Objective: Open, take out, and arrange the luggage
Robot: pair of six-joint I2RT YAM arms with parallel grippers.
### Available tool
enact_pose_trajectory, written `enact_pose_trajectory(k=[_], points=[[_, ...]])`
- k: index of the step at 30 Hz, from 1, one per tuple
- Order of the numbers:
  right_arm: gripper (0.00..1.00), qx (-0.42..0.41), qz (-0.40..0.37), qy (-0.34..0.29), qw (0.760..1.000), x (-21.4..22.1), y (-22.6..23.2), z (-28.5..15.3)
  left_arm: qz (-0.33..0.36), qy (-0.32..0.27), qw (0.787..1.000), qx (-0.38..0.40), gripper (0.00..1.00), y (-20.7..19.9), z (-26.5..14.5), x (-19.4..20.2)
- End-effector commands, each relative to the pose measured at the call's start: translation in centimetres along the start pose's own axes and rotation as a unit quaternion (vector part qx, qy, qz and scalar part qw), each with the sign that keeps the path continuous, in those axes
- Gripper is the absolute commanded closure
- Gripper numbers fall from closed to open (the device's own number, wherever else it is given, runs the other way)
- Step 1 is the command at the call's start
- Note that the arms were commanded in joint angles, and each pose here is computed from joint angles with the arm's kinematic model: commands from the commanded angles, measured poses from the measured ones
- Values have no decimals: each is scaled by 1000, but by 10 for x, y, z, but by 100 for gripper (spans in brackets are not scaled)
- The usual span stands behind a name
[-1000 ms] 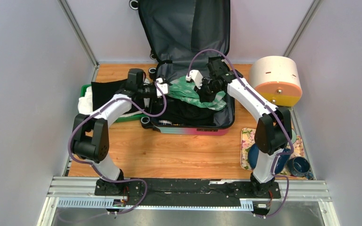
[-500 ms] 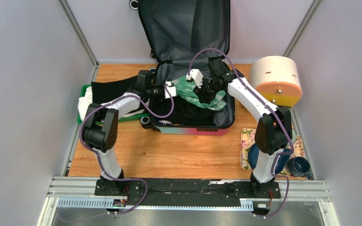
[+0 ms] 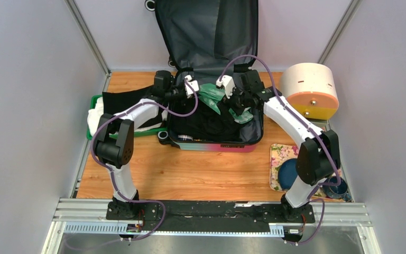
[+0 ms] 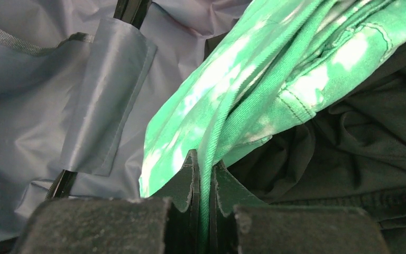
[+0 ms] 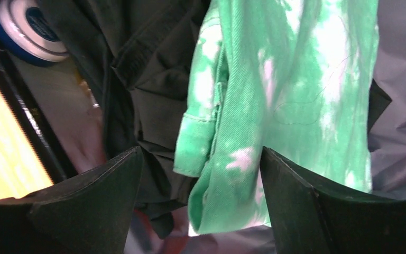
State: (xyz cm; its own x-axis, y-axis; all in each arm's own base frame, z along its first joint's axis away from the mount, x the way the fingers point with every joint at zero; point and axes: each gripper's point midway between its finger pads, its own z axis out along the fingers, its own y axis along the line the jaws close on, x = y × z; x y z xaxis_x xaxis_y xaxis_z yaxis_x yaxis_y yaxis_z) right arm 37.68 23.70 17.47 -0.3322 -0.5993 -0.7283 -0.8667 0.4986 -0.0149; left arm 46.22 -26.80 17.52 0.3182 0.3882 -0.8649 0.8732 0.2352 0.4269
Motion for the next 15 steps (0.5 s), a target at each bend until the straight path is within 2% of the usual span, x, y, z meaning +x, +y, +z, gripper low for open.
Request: enact_pose_trajectory(k=[1, 3, 7, 10, 11, 13, 14, 15], points=[[16, -4, 3, -104, 995, -42, 9, -18, 34, -37, 998, -30, 100, 28, -1, -34], [13, 0, -5, -102, 995, -37, 9, -12, 32, -36, 998, -31, 100, 27, 0, -34], [14, 85, -46, -50, 994, -11, -23, 8, 11, -46, 998, -42, 100, 35, -3, -40], [28, 133, -57, -10, 989, 1, -49, 16, -2, -49, 997, -52, 100, 44, -4, -45], [40, 146, -58, -6, 988, -1, -56, 15, -3, -50, 997, -60, 100, 48, -5, -48], [55, 170, -67, -18, 983, -19, -66, 4, -5, -53, 996, -76, 100, 60, -10, -56], [71, 176, -75, -29, 981, -29, -68, -2, -3, -53, 995, -89, 100, 67, -15, -61], [80, 177, -81, -38, 980, -38, -69, -7, -2, -58, 994, -98, 100, 72, -18, -69]])
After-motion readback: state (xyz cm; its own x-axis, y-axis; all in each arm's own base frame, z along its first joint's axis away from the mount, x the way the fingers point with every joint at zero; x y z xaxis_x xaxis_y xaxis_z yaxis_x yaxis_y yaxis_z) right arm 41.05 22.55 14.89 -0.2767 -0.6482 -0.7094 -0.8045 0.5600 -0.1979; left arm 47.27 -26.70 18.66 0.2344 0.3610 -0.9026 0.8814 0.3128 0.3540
